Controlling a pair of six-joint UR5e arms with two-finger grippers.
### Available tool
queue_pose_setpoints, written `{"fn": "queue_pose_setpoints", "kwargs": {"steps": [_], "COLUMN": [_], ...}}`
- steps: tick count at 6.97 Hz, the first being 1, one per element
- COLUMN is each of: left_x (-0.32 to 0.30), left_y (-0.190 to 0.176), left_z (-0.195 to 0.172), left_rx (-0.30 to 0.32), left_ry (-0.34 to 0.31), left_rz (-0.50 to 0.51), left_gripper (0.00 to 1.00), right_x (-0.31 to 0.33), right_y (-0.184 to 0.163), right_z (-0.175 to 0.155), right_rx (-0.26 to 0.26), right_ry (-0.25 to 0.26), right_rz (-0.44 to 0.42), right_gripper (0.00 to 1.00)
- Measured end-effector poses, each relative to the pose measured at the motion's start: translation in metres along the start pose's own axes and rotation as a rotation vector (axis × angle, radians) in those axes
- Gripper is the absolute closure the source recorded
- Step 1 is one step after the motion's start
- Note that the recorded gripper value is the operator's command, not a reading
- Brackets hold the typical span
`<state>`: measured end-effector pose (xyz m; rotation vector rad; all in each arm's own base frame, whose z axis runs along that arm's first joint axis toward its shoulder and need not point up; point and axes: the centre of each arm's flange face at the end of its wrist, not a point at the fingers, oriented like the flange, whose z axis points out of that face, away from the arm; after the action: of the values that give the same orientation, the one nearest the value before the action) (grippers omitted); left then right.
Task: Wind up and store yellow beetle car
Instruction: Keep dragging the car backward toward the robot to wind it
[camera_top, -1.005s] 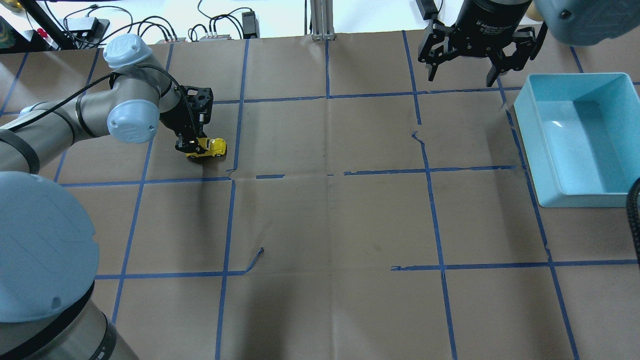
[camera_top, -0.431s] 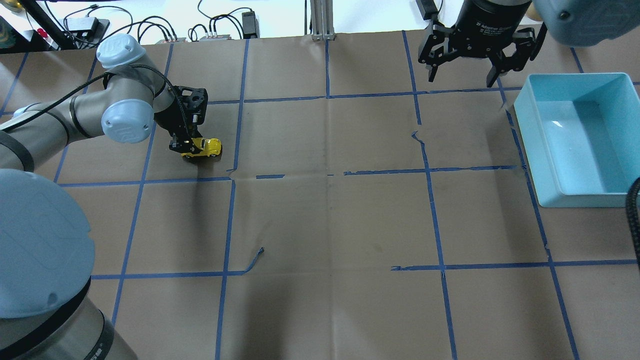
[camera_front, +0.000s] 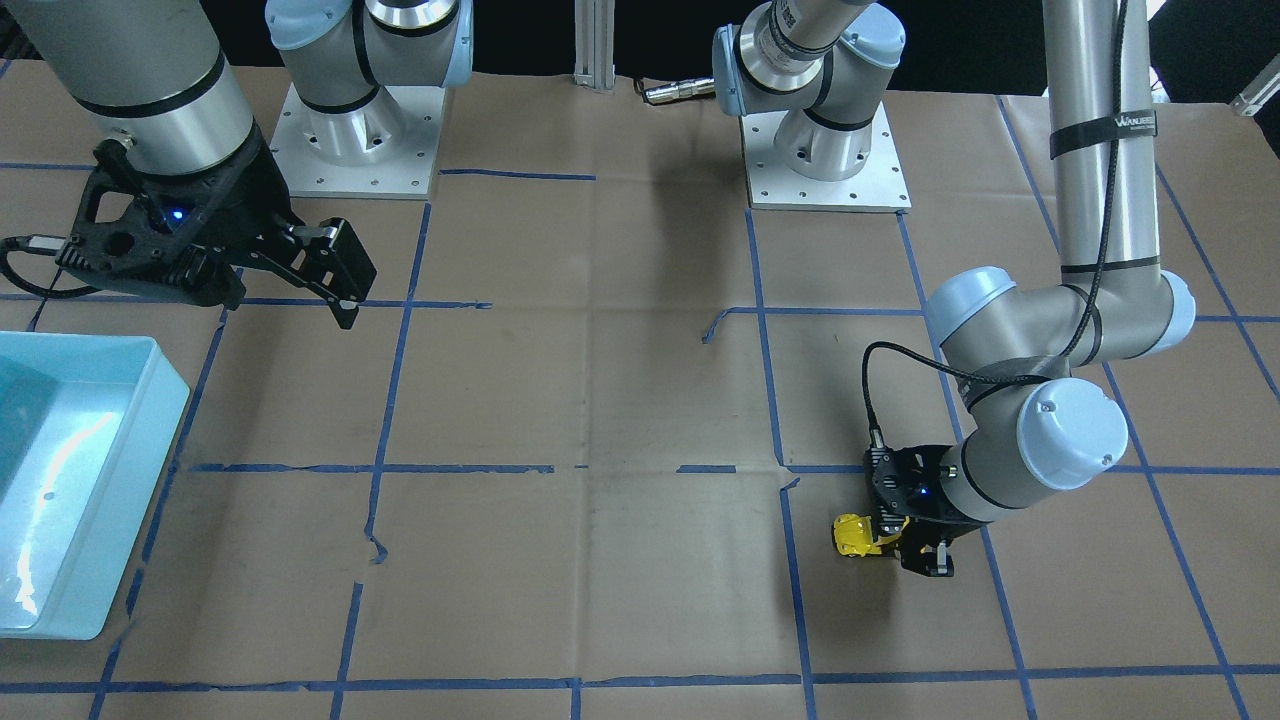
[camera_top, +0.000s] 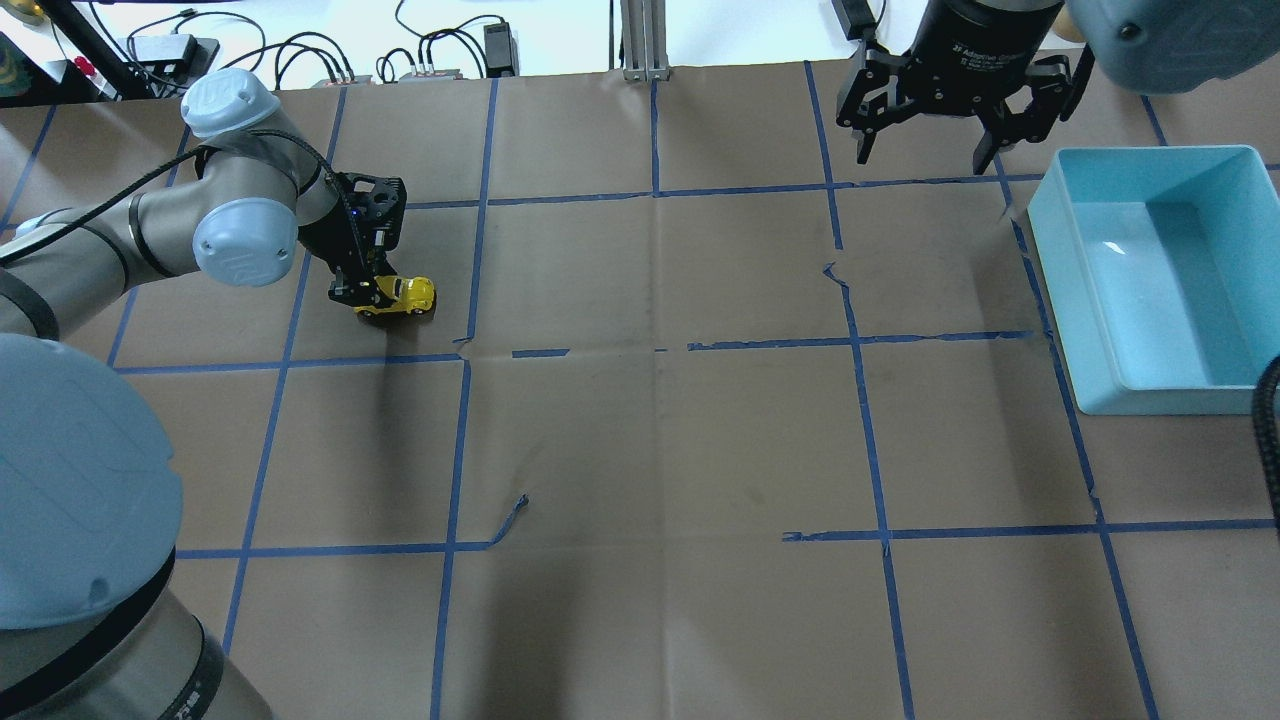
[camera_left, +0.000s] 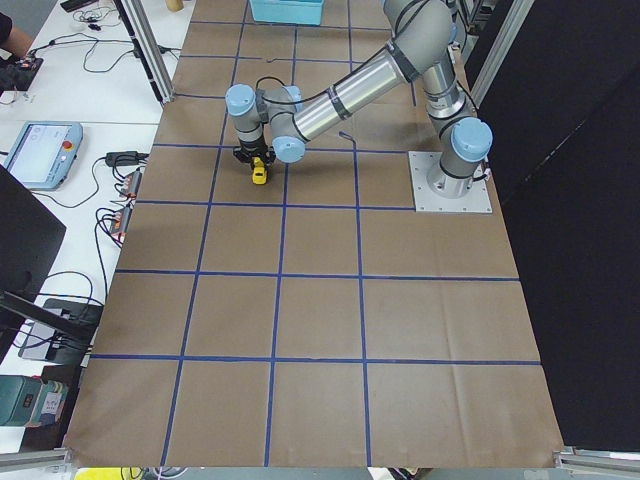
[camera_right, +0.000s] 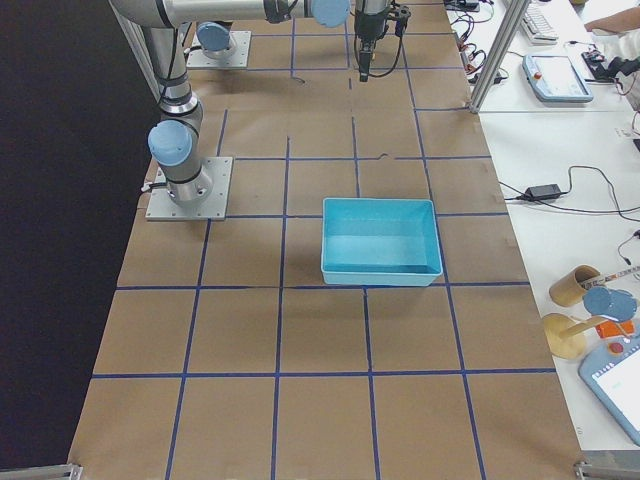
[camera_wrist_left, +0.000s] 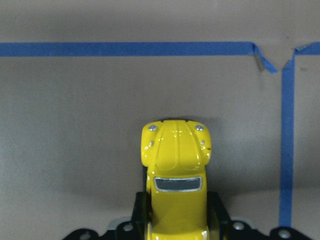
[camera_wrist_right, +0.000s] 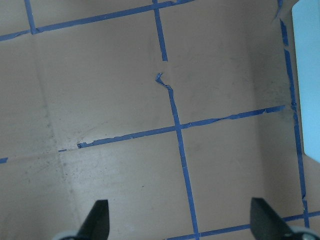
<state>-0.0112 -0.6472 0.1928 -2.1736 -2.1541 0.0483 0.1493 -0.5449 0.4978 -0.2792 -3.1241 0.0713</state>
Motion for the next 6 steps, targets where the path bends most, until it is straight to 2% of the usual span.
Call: {"fn": "queue_pose_setpoints", "kwargs": {"steps": [6], "left_x": [0.0], "left_y": [0.023], "left_z": [-0.001], "left_rx": [0.003], "left_ry": [-0.003], "left_rz": [0.007], "left_gripper": [0.99], "right_x": [0.0], "right_y": [0.0], "right_z": [0.0], "right_rx": [-0.001], "right_ry": [-0.001], "right_rz": [0.003], "right_gripper": [0.0]}}
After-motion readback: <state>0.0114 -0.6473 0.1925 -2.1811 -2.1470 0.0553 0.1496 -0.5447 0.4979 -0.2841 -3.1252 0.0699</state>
